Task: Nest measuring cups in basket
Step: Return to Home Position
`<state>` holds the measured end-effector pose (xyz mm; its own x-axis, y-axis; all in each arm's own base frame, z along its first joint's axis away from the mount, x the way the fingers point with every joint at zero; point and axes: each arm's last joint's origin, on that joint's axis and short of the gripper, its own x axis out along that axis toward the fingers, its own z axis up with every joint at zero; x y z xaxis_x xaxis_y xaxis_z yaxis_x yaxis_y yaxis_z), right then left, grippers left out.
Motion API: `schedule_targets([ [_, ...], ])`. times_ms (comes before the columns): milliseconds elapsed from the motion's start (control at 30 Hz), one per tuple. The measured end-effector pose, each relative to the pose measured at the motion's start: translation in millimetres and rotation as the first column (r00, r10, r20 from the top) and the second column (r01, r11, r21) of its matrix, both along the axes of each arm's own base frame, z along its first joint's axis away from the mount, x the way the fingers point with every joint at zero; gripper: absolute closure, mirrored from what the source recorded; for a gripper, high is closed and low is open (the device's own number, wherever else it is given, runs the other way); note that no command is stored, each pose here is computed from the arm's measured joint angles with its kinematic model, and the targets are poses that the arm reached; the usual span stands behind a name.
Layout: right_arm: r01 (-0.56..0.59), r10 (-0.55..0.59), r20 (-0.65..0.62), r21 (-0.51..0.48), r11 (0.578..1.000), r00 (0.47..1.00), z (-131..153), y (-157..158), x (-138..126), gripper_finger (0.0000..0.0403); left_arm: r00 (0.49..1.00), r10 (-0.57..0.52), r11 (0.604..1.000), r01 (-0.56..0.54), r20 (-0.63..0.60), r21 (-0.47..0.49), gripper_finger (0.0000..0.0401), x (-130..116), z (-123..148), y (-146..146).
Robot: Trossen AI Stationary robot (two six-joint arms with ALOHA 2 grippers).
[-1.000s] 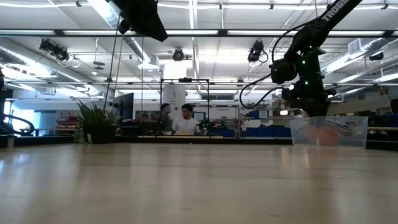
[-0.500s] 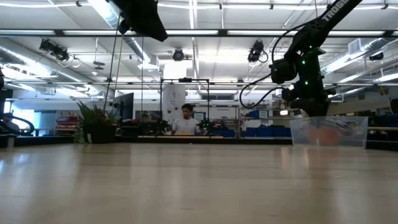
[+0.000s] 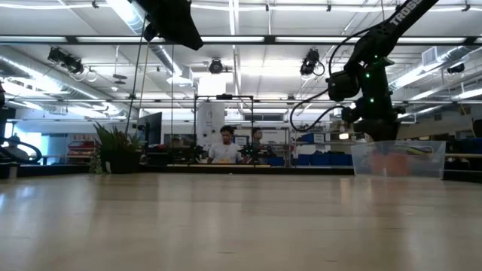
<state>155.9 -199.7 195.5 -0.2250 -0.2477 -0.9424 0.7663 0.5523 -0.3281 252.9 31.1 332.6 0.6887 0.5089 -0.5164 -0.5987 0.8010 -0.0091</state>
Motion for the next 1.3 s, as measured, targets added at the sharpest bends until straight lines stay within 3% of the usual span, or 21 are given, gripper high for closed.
schedule_targets([
  [267,-0.007,0.007,-0.020,0.046,0.999,1.000,1.5,3.2,-2.2,0.0226,1.000,0.000,1.000,0.000,0.000,0.000,0.0314,0.0,0.0,0.0],
  [567,0.000,-0.002,0.033,0.063,0.998,0.999,33.6,-3.2,5.1,0.0227,1.000,-0.001,1.000,0.001,0.000,0.000,0.0314,0.0,0.0,0.0],
  [800,0.039,-0.056,0.105,0.159,0.986,0.993,83.7,-1.0,7.8,0.0228,1.000,-0.001,1.000,0.001,-0.001,0.001,0.0314,0.0,0.0,0.0],
  [967,-0.012,-0.038,0.195,0.246,0.969,0.980,131.7,12.4,10.1,0.0228,1.000,0.000,1.000,0.000,0.017,0.001,0.0314,-3.7,3.8,-0.2],
  [1133,-0.105,0.018,0.451,0.168,0.980,0.893,185.5,34.9,7.7,0.0228,0.999,-0.002,1.000,0.002,0.048,0.003,0.0314,-13.9,12.4,-1.0],
  [1300,-0.175,0.094,0.653,0.061,0.983,0.752,238.5,70.7,-10.8,0.0228,0.997,-0.030,0.999,0.031,0.067,-0.014,0.0314,-37.6,24.4,-3.6],
])
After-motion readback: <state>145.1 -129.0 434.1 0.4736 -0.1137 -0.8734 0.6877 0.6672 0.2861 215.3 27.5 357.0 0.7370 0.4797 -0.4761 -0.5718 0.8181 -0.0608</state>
